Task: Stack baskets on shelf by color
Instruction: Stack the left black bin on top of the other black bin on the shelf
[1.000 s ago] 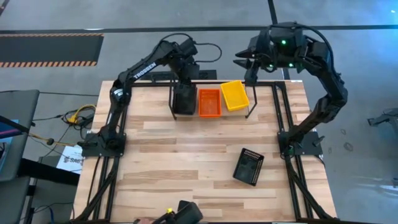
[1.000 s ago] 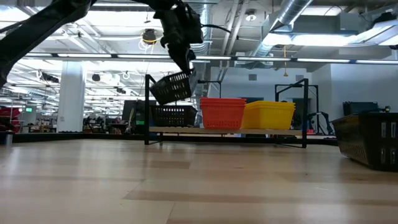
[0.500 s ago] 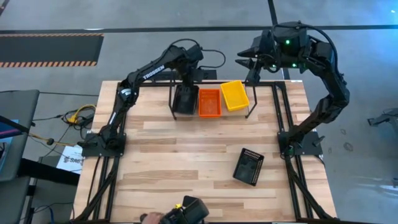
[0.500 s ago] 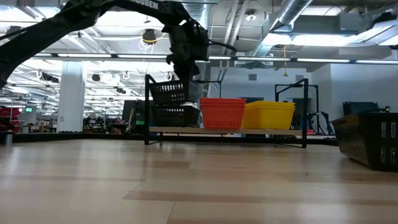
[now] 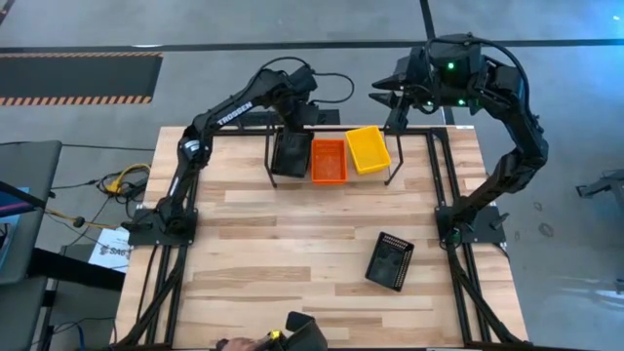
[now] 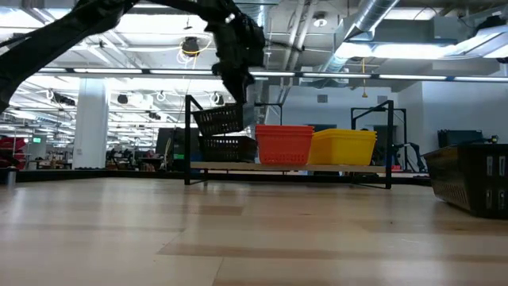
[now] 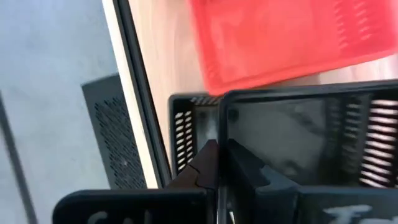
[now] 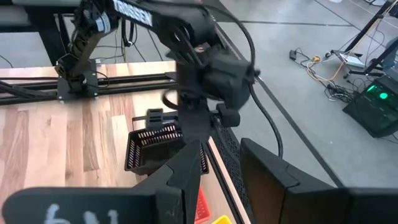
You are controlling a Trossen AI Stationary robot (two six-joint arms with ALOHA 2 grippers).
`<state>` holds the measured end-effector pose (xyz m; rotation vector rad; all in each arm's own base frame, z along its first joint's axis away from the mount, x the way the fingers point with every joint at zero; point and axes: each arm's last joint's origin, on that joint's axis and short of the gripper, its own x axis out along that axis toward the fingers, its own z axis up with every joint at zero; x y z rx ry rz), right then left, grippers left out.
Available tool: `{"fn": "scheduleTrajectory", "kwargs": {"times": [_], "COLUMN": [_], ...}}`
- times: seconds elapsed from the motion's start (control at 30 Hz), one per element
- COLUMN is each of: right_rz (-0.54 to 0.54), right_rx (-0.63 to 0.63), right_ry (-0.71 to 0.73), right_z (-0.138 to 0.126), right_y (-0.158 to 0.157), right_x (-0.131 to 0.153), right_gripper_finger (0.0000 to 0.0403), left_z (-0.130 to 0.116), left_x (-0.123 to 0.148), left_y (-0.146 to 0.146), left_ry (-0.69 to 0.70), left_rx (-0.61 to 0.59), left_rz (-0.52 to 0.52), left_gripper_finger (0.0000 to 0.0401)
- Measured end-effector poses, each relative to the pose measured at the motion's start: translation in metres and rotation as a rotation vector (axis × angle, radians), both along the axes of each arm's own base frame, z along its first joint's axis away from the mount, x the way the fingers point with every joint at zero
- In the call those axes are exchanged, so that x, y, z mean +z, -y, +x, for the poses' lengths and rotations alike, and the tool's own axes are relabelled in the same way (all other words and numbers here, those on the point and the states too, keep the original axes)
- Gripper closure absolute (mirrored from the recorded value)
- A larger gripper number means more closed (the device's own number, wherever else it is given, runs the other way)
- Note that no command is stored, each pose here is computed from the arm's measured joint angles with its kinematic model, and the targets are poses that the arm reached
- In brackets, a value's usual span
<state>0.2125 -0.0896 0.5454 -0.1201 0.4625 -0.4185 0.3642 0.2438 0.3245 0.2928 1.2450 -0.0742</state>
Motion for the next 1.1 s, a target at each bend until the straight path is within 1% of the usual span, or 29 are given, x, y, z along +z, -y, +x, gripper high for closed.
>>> {"fn": "scheduleTrajectory", "kwargs": {"times": [0.1,0.2,0.43,0.57,0.63,0.8,0.97,1.1], "right_rz": [0.000,0.000,0.009,0.021,0.030,0.030,0.030,0.030], "right_rx": [0.000,0.000,0.000,-0.003,-0.007,-0.007,-0.008,-0.008], "right_ry": [0.000,0.000,-0.019,-0.035,-0.035,-0.035,-0.035,-0.034], "right_z": [0.000,0.000,0.003,0.001,0.002,0.002,0.002,0.002], "right_y": [0.000,0.000,0.001,0.001,0.001,0.001,0.001,0.001], "right_x": [0.000,0.000,-0.003,-0.004,-0.005,-0.005,-0.005,-0.005], "right_gripper_finger": [0.0269,0.0269,0.0269,0.0269,0.0269,0.0269,0.0269,0.0269], "left_z": [-0.003,-0.004,-0.007,-0.010,-0.012,-0.020,-0.024,-0.022], "left_x": [0.015,0.021,0.027,0.027,0.027,0.025,0.022,0.015], "left_y": [0.010,0.011,0.000,-0.005,-0.008,-0.012,-0.015,-0.018], "left_ry": [0.028,0.057,0.105,0.083,0.077,0.078,0.073,0.079], "left_rx": [-0.027,-0.039,-0.009,0.020,0.032,0.036,0.036,0.024], "left_rz": [0.029,0.056,0.096,0.140,0.144,0.068,0.015,-0.019], "left_gripper_finger": [0.0401,0.0401,0.0401,0.0401,0.0401,0.0401,0.0401,0.0401]}}
